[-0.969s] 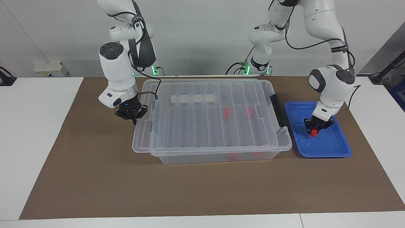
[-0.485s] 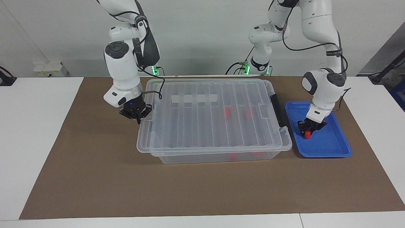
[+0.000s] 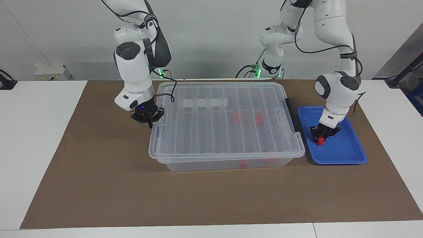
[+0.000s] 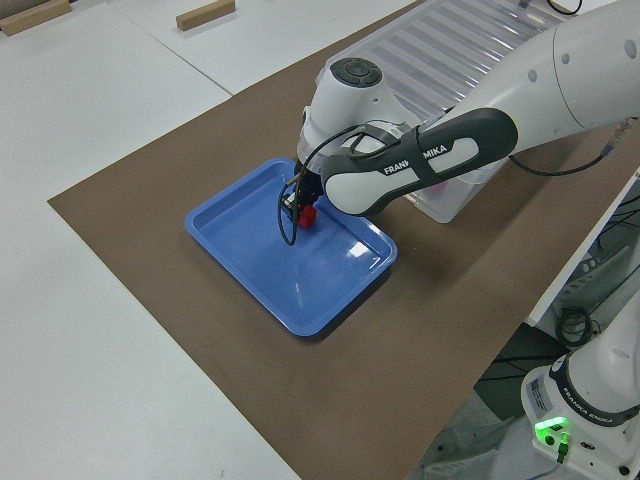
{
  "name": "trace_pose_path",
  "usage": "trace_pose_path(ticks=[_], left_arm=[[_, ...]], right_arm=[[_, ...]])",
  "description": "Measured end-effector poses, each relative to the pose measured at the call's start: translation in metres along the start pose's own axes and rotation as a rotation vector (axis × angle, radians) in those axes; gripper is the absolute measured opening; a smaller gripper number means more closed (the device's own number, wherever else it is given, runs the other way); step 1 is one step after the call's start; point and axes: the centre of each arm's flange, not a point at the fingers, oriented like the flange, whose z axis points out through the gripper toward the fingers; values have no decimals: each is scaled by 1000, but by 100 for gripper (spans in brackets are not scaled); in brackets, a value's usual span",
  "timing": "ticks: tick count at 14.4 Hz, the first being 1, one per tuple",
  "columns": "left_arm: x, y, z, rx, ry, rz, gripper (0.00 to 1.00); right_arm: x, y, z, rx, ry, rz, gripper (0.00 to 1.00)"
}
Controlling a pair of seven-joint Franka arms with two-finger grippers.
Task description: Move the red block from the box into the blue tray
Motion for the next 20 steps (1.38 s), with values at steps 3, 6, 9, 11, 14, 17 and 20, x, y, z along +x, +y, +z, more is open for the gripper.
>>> trace_pose_path(ticks=[3,6,9,11,14,17,20], left_arm=[[-1,0,2,-1,-3,1,47],[-1,0,3,0,-3,1,79],[-1,0,3,0,-3,1,100],[1,0,1,0,-3,2,100],[12,0,-17,-1,-25,4,100],[23,1,-58,1,-47,9,100],[31,2,-124,5,-80,13,100]], right_arm=[[0,0,0,0,0,0,1],[0,1,0,0,0,1,1],[1,9,0,-2,-2,15,1],[1,19,-7,-5,-13,32,9],[-3,39,-30,-5,-11,65,41],[-7,70,-61,-8,-29,119,75],[-14,114,-94,-15,-84,197,100]])
